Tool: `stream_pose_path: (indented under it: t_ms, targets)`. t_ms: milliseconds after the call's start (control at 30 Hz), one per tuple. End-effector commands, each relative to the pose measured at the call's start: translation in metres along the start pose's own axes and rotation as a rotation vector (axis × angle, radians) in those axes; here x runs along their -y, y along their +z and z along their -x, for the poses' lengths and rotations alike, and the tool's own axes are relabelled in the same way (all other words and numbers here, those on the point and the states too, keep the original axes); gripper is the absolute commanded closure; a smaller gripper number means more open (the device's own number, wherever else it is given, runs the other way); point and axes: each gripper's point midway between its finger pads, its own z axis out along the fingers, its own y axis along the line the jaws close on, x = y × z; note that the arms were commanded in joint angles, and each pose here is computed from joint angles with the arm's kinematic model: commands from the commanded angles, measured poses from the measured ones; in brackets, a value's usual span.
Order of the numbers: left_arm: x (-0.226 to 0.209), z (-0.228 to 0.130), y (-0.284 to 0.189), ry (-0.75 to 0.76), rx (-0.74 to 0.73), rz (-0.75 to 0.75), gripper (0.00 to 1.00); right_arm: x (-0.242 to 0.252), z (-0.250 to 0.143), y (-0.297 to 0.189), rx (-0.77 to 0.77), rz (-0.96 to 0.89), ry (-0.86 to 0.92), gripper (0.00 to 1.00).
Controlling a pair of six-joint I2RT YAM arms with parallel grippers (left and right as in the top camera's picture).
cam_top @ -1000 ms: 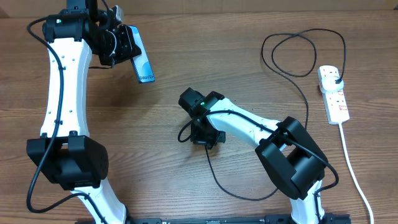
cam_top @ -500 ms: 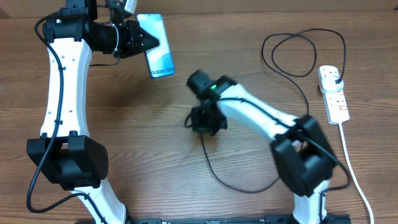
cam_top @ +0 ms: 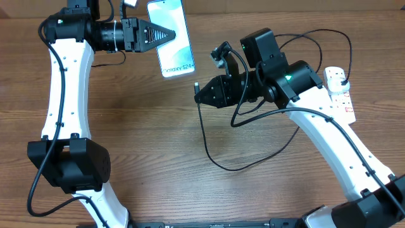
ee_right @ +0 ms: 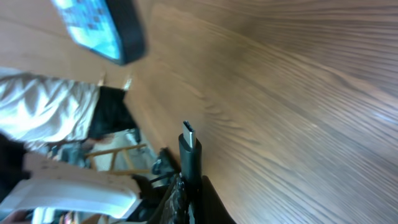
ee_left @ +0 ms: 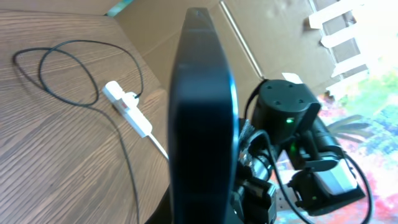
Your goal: Plug charger to phone and switch on socket
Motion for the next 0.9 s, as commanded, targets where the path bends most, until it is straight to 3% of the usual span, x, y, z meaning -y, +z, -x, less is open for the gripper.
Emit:
stream_pose_path:
  t_ms: [0,867]
  targets:
    - [0.023,0.001,0.005,0.06,0.0,-0.098,0.96,-0.026,0.0,-0.003,-0.015,0.136,-0.059,0.96]
    - [0.028,-0.004,0.018,0.025,-0.028,-0.117,0.96,-0.038,0.012,-0.005,0.021,0.19,-0.073,0.96]
